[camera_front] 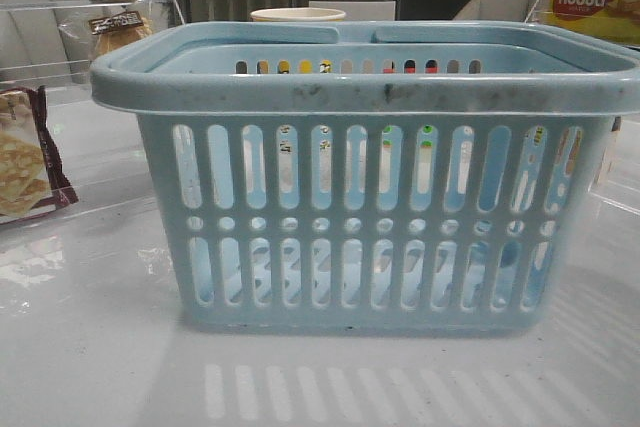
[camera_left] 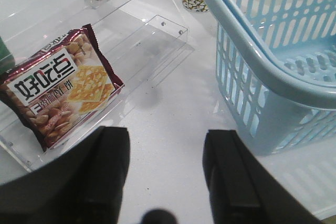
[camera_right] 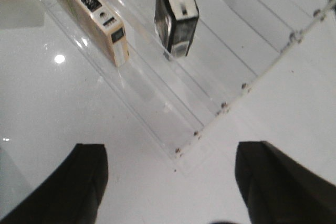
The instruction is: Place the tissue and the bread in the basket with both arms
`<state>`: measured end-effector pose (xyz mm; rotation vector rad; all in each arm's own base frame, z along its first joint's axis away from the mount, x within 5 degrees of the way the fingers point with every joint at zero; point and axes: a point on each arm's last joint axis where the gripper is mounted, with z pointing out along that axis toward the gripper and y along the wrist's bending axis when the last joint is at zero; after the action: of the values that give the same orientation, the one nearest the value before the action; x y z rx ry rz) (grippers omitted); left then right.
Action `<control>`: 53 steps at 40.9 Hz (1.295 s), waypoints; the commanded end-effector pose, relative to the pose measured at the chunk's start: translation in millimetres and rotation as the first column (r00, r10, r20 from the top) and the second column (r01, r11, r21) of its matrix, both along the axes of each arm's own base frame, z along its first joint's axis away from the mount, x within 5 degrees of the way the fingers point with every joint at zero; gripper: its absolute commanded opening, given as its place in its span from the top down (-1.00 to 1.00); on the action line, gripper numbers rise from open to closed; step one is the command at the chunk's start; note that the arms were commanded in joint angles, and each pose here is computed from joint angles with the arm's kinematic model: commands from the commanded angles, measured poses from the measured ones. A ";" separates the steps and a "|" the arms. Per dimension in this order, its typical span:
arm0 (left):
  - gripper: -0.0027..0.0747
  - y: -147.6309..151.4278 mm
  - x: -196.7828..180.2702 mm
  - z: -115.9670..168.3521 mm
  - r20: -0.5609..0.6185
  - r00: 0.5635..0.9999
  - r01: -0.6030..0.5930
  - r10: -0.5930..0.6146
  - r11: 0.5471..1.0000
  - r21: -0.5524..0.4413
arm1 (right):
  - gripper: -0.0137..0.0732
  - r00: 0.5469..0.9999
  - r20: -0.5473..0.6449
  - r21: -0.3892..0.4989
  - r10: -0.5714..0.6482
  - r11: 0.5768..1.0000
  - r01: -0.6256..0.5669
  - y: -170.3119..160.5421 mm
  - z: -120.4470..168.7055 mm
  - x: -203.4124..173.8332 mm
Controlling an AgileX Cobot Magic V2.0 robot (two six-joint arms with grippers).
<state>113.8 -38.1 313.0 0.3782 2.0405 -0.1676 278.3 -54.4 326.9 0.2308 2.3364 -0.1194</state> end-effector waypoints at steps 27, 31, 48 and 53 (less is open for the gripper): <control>0.49 -2.4 3.5 16.8 0.103 0.995 0.012 -0.009 0.999 -0.033 | -0.38 0.996 0.068 -0.162 0.064 0.985 -0.052 -32.7 -41.1 134.8; 0.55 -2.4 3.5 16.8 0.103 0.995 0.012 -0.009 0.999 -0.033 | -0.11 0.994 0.081 -0.164 0.067 0.985 -0.053 -32.8 -41.8 136.6; 0.70 -2.4 3.5 16.8 0.103 0.995 0.012 -0.009 0.999 -0.033 | 0.19 0.971 0.213 -0.182 0.109 0.981 -0.070 -6.0 27.8 103.1; 0.70 -2.4 3.5 16.8 0.103 0.995 0.012 -0.009 0.999 -0.033 | 0.19 0.952 0.260 -0.166 0.162 0.979 -0.121 23.2 61.2 78.2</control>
<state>113.8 -38.1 313.0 0.3782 2.0405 -0.1676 378.9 -48.4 331.0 0.0394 2.2282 -0.2061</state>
